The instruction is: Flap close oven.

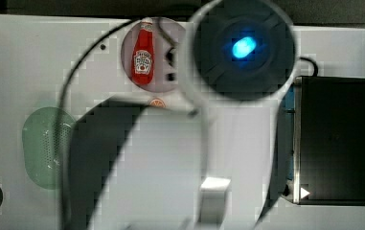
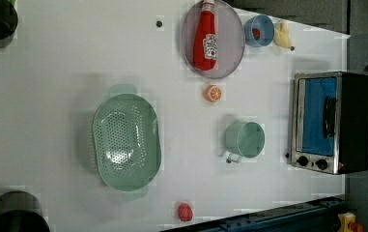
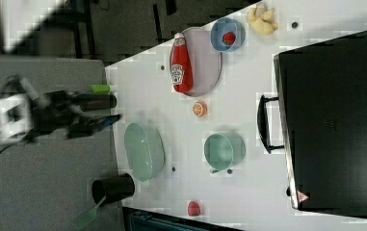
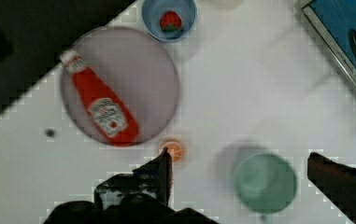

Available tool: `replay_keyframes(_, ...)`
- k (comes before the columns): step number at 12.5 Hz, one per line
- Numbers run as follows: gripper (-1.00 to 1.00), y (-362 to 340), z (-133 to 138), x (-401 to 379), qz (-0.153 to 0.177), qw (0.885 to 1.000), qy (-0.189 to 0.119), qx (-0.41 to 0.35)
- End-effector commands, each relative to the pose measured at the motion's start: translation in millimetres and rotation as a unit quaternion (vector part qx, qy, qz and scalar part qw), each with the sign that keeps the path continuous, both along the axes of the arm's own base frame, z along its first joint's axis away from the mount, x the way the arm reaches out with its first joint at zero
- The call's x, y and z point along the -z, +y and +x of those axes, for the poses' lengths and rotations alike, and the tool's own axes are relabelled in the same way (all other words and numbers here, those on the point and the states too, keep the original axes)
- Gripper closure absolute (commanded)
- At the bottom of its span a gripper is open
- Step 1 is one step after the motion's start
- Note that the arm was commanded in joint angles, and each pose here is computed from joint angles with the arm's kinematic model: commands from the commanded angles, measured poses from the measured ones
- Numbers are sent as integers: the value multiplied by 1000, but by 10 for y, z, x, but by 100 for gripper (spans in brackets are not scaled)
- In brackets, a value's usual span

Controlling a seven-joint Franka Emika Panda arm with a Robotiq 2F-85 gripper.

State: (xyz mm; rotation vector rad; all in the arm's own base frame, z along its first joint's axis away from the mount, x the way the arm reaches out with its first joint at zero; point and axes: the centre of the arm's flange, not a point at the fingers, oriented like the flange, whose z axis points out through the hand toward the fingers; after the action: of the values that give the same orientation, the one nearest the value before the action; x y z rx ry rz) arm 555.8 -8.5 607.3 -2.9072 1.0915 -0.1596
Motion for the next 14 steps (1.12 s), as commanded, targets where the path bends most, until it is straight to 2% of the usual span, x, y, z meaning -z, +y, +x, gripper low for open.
replay_keyframes(1, -100, -327, -99, 68, 11, 988, 23, 154)
replay_keyframes(4, -100, -408, -314, 81, 4, 985, 44, 167)
replay_keyframes(14, -100, -399, -320, 116, 4, 985, 47, 166)
